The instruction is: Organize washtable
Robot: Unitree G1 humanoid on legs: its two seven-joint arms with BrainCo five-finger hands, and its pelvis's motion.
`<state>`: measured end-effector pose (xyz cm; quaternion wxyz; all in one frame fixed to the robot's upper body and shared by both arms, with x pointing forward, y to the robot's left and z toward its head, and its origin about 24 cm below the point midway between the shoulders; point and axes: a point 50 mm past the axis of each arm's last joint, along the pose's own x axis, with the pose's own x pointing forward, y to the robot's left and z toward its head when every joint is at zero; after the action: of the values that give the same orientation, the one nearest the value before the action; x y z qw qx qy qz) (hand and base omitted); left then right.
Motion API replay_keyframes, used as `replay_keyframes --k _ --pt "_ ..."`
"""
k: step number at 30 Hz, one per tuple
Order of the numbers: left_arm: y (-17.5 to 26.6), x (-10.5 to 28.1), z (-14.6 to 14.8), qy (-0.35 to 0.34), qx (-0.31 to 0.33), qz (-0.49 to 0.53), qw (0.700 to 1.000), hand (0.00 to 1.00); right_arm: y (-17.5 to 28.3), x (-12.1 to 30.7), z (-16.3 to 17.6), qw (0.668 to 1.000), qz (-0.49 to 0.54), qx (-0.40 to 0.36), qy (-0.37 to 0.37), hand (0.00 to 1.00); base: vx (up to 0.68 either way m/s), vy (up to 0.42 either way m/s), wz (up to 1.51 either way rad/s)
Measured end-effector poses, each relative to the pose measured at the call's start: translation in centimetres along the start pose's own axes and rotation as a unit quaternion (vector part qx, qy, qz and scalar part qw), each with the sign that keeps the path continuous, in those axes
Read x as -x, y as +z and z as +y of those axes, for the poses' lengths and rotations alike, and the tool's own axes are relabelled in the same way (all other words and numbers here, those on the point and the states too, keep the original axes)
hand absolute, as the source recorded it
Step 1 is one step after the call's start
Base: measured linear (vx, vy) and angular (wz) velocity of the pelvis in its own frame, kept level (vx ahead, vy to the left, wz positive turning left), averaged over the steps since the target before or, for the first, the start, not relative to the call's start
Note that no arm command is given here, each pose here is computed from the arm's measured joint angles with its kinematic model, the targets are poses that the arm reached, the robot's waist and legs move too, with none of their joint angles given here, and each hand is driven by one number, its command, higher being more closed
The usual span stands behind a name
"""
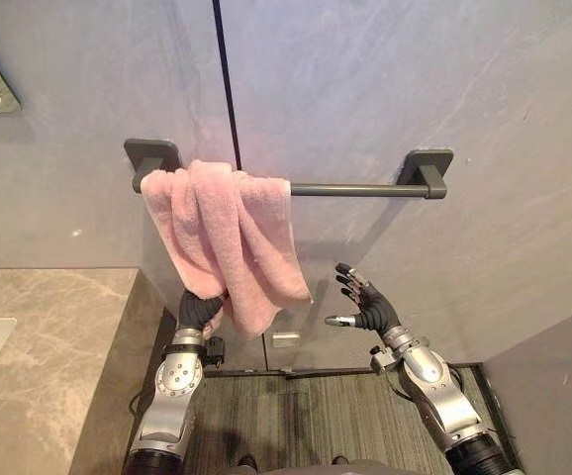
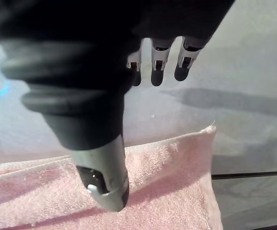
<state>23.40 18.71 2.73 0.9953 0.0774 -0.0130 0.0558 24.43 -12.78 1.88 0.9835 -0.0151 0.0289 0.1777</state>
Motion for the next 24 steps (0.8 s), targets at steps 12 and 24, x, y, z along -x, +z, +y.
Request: replay_keyframes --k 12,24 --pt "0.1 0.0 -0.9 -0.010 0.032 -0.002 0.999 1.00 0.3 -2.2 0.1 1.000 -0.002 -0.019 -0.006 0.00 -0.02 -0.014 0.08" --pt "0.6 -0.3 -1.6 -0.028 0.047 -0.012 0.998 1.00 0.3 -3.5 1.1 1.000 0.006 -0.014 0.016 0.00 -0.01 -0.005 0.03"
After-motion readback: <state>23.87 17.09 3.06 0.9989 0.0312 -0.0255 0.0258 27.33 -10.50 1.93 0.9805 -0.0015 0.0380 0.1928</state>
